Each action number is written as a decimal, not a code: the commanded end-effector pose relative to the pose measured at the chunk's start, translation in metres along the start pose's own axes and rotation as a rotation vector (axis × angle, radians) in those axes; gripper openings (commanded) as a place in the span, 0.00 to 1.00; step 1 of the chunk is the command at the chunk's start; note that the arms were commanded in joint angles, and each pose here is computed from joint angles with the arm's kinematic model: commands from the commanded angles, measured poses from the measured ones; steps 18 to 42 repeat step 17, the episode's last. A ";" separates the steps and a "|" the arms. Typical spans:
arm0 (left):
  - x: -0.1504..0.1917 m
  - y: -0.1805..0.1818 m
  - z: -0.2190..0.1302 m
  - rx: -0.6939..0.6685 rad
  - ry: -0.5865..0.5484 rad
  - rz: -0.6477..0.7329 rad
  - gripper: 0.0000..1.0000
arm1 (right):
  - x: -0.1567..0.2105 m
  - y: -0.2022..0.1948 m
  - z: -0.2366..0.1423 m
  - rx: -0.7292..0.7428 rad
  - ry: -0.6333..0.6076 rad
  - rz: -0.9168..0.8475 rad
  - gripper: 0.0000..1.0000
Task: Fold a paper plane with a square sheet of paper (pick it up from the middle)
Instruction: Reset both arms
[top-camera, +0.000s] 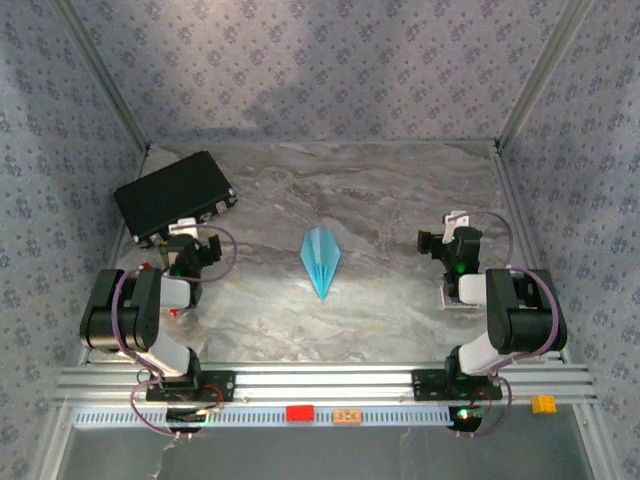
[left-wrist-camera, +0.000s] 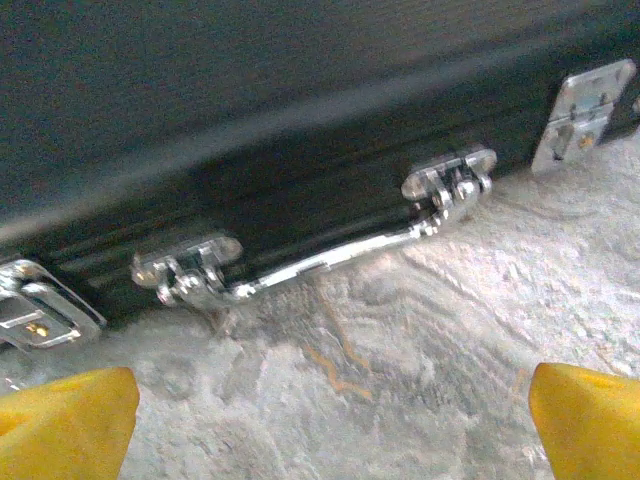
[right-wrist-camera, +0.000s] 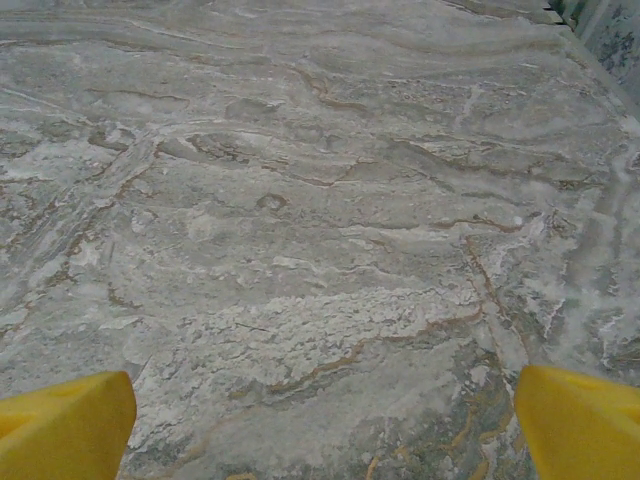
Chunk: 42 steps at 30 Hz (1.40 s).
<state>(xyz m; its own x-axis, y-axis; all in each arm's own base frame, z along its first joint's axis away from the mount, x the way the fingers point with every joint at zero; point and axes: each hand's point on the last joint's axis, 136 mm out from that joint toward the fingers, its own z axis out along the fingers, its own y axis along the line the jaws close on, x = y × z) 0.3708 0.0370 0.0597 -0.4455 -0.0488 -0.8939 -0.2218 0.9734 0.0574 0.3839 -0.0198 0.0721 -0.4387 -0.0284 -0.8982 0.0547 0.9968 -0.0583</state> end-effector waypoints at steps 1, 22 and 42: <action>-0.038 -0.006 0.005 0.032 -0.096 -0.038 1.00 | -0.011 0.002 0.002 -0.012 -0.032 0.012 0.99; -0.038 -0.010 0.005 0.043 -0.091 -0.019 1.00 | -0.012 0.002 0.001 -0.009 -0.034 0.011 0.99; -0.038 -0.010 0.005 0.043 -0.091 -0.019 1.00 | -0.012 0.002 0.001 -0.009 -0.034 0.011 0.99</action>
